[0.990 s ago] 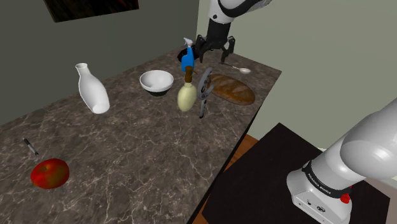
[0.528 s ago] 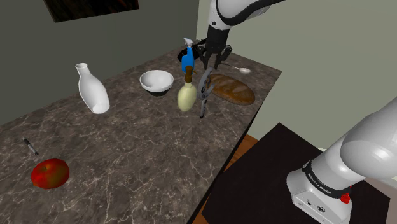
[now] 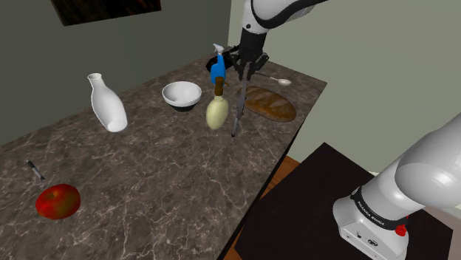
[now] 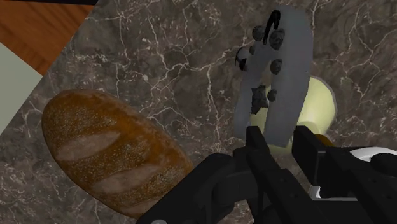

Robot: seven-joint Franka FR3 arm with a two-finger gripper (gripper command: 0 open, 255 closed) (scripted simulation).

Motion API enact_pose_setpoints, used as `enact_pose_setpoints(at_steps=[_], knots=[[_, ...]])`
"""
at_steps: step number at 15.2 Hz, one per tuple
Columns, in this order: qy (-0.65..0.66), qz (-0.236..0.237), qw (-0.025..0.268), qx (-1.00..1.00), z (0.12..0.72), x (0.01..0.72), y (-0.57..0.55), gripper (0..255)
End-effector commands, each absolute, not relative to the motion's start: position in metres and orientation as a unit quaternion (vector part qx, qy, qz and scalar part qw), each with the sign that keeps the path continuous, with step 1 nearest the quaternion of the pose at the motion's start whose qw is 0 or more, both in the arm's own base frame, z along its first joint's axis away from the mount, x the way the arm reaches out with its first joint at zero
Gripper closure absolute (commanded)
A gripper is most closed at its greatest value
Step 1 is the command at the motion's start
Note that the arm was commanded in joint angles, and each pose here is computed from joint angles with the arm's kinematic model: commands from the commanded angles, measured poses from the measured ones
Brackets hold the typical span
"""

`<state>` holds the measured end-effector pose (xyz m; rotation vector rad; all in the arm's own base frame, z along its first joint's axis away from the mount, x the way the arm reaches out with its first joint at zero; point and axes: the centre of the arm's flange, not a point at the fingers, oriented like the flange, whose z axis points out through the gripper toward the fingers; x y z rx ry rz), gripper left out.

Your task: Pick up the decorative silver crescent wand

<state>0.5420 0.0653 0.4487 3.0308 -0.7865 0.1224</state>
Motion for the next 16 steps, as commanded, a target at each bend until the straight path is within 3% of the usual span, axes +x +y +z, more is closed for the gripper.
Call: enact_pose_setpoints(at_steps=[1,16], knots=[[-0.251,0.039,0.004,0.967,0.456,0.542,0.065,255],[-0.251,0.039,0.004,0.967,0.526,0.542,0.065,255]])
